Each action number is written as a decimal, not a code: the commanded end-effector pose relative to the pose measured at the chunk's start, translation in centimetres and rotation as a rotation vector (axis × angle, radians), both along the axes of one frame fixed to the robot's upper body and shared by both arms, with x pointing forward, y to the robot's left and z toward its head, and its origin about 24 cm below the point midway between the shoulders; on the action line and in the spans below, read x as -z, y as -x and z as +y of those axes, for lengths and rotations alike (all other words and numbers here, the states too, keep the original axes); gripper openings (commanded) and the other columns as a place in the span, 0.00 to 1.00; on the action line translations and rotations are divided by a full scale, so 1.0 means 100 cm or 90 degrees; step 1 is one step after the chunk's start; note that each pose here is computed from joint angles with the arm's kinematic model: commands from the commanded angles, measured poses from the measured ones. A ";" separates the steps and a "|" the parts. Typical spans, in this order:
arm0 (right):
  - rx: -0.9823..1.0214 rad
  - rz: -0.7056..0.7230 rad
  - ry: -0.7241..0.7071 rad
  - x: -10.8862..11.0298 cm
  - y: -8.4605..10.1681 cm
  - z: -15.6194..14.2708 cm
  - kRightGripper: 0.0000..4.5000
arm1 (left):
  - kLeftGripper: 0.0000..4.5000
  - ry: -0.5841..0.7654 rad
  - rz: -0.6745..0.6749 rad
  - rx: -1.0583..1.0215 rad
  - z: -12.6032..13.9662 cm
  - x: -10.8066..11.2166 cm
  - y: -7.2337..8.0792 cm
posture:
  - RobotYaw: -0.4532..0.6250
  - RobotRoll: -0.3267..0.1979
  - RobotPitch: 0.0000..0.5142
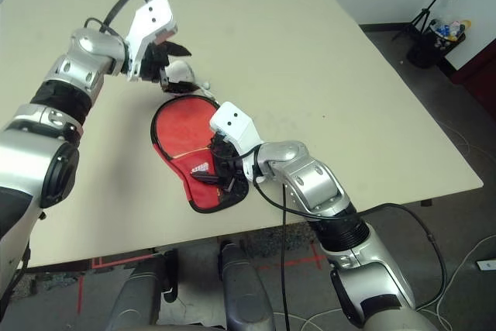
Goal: Store the ping-pong paddle in its case and zip it.
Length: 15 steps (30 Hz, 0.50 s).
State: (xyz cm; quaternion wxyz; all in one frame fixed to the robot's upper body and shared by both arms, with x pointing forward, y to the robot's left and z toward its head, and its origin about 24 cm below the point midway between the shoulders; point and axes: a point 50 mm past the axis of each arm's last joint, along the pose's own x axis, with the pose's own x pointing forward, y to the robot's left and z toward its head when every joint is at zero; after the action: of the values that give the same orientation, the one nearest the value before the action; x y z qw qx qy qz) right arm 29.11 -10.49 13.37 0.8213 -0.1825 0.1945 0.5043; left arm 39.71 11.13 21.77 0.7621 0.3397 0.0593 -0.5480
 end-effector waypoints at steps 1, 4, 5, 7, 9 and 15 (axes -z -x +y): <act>0.042 0.072 0.047 0.030 -0.001 -0.008 1.00 | 1.00 -0.033 0.010 0.032 -0.004 0.025 0.008 | 0.40 0.62 0.38; 0.046 0.069 0.047 0.030 -0.003 -0.009 1.00 | 1.00 -0.052 0.019 0.042 -0.008 0.044 0.015 | 0.40 0.62 0.38; 0.047 0.069 0.047 0.030 -0.003 -0.009 1.00 | 1.00 -0.050 0.029 0.044 -0.010 0.048 0.017 | 0.39 0.62 0.38; 0.049 0.067 0.047 0.029 -0.004 -0.010 1.00 | 1.00 -0.048 0.042 0.047 -0.012 0.055 0.020 | 0.39 0.62 0.38; 0.051 0.066 0.047 0.029 -0.005 -0.010 1.00 | 1.00 -0.060 0.043 0.042 -0.012 0.062 0.022 | 0.39 0.62 0.38; 0.065 0.059 0.039 0.027 -0.010 -0.011 1.00 | 1.00 -0.076 0.061 0.013 -0.009 0.079 0.024 | 0.39 0.62 0.38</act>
State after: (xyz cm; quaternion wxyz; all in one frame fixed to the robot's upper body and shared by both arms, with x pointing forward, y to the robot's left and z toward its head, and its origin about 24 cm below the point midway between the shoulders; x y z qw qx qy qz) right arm 29.91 -10.83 13.11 0.8286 -0.1801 0.1996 0.4910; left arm 37.63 10.07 15.93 0.7384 0.3578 0.0874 -0.5649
